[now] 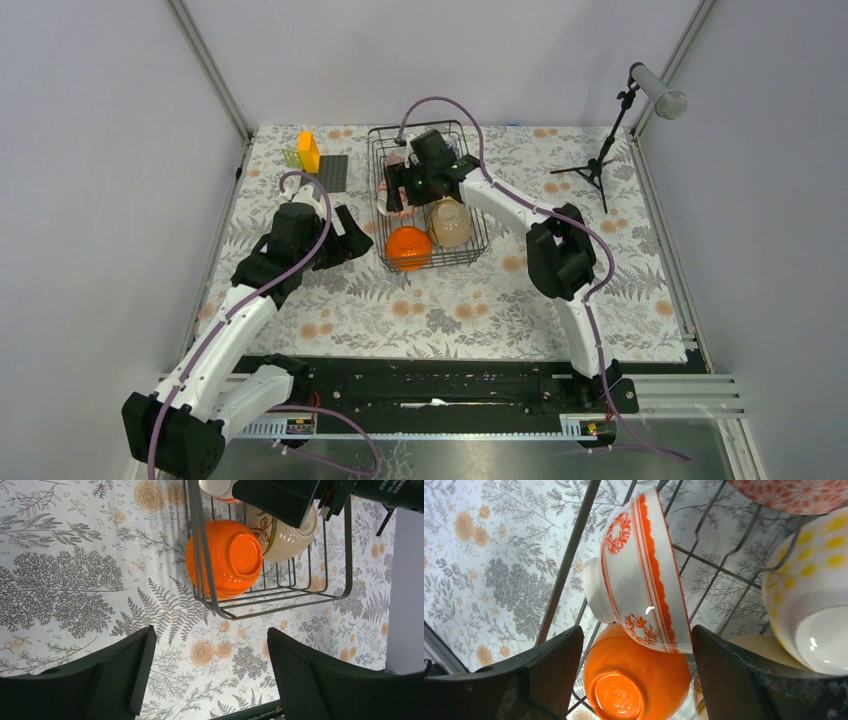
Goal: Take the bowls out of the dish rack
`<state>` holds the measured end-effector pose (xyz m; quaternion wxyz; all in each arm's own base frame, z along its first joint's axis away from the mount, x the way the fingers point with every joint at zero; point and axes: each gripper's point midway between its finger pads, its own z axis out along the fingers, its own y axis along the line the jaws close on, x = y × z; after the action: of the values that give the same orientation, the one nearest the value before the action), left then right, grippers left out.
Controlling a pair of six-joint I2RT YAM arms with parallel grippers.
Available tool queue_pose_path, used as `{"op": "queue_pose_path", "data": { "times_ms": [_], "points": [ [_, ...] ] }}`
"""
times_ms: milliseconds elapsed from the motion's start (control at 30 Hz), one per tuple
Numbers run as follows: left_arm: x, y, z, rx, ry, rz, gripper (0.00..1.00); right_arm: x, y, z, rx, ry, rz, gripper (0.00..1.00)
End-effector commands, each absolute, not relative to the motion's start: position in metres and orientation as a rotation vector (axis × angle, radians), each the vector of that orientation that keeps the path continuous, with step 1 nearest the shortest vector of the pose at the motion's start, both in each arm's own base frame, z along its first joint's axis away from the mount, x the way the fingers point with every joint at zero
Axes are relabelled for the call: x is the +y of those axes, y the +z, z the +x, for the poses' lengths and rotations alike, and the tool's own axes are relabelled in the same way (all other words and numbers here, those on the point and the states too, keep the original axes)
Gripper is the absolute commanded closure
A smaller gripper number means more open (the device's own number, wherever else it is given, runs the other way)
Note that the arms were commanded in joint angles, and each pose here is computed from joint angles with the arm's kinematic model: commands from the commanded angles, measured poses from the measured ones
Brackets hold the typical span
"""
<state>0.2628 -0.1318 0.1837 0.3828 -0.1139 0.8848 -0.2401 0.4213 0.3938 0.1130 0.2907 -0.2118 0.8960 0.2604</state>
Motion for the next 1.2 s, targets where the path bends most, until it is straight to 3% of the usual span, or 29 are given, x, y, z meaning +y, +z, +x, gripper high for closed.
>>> {"op": "queue_pose_path", "data": {
  "times_ms": [0, 100, 233, 500, 900, 1167],
  "points": [
    [-0.134, 0.203, 0.274, 2.186, -0.622, -0.253, 0.13, 0.419, 0.162, 0.406, 2.259, 0.860, -0.620, 0.15],
    [-0.137, 0.202, 0.275, 2.188, -0.633, -0.251, 0.13, 0.420, 0.163, 0.406, 2.252, 0.865, -0.630, 0.18],
    [-0.137, 0.199, 0.276, 2.196, -0.629, -0.253, 0.13, 0.423, 0.165, 0.402, 2.241, 0.896, -0.665, 0.30],
    [-0.136, 0.196, 0.275, 2.204, -0.623, -0.251, 0.13, 0.430, 0.163, 0.389, 2.203, 0.988, -0.763, 0.21],
    [-0.136, 0.188, 0.276, 2.240, -0.614, -0.286, 0.13, 0.422, 0.164, 0.392, 2.148, 1.209, -0.757, 0.40],
    [-0.138, 0.191, 0.278, 2.249, -0.622, -0.316, 0.13, 0.418, 0.157, 0.400, 2.163, 1.288, -0.745, 0.41]
  ]
}}
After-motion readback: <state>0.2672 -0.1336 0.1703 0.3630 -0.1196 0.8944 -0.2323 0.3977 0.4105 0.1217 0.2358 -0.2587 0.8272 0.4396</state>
